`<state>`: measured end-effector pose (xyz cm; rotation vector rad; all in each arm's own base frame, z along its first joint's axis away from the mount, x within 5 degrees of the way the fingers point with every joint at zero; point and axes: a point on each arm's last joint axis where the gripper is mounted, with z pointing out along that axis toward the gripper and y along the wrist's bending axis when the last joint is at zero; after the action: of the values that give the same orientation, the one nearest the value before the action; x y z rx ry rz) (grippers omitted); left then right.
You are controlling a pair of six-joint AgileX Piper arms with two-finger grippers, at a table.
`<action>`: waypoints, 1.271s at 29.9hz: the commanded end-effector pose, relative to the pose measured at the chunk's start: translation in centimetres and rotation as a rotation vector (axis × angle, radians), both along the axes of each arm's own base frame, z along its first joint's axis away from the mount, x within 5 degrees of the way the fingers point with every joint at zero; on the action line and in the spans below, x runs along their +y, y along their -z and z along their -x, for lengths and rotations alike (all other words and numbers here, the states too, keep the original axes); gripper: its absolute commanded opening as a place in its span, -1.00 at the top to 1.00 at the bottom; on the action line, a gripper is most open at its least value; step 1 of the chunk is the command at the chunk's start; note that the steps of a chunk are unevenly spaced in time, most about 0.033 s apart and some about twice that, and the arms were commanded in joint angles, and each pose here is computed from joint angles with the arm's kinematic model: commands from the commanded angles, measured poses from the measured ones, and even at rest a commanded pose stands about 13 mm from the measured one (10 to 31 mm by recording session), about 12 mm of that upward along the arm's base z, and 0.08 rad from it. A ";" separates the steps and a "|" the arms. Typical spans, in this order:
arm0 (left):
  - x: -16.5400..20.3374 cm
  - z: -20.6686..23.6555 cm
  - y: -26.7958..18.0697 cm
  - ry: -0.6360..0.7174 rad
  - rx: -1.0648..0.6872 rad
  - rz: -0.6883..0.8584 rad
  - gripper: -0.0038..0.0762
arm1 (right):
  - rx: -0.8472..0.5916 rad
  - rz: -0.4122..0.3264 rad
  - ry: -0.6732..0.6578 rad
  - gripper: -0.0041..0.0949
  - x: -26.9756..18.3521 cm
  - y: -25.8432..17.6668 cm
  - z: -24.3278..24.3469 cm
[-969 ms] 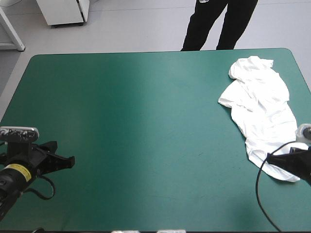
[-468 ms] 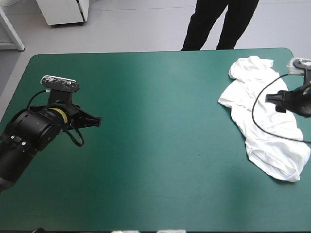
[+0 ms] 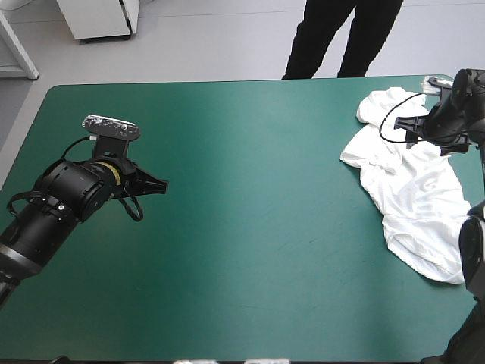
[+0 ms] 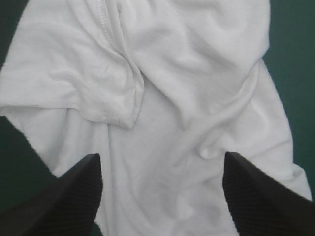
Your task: Fold the cloth
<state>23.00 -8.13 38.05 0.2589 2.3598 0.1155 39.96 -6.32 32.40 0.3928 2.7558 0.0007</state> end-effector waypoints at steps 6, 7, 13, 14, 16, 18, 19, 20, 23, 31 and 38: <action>-0.2 0.2 -2.0 0.030 -0.112 0.045 0.93 | 0.007 0.012 -0.010 -0.42 -0.8 3.0 -2.6; -0.2 0.2 -2.0 0.030 -0.109 0.052 0.93 | 0.011 0.012 -0.010 -0.42 -0.9 3.5 -2.8; -0.3 0.2 -1.9 0.033 -0.106 0.057 0.93 | 0.053 0.005 0.002 -0.42 -1.7 6.8 -4.2; -0.3 0.2 -1.9 0.033 -0.106 0.057 0.93 | 0.064 0.002 0.006 -0.42 -1.9 7.3 -4.3; -0.3 0.2 -2.0 0.033 -0.106 0.057 0.93 | 0.089 -0.005 0.000 -0.37 -2.0 8.2 -4.5; -0.3 0.2 -2.0 0.033 -0.107 0.055 0.93 | 0.105 -0.006 -0.005 -0.27 -2.0 8.7 -4.6; -0.3 0.2 -2.0 0.033 -0.107 0.055 0.93 | 0.114 -0.020 -0.004 -0.19 -1.9 9.0 -4.6; -0.2 0.2 -2.0 0.033 -0.108 0.053 0.93 | 0.128 -0.030 -0.010 -0.06 -1.8 9.3 -4.6; -0.3 0.2 -2.0 0.034 -0.110 0.054 0.93 | 0.163 -0.062 -0.044 0.47 -1.4 10.0 -4.5; -0.3 0.2 -2.0 0.034 -0.110 0.054 0.93 | 0.206 -0.095 -0.105 0.95 0.7 10.1 -4.4; -0.3 0.2 -2.0 0.034 -0.110 0.054 0.93 | 0.199 -0.091 -0.294 0.95 9.3 9.9 -4.8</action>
<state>23.07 -8.42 38.12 0.2576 2.3476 0.0729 45.05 -2.64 21.25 0.1095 3.0012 -0.0398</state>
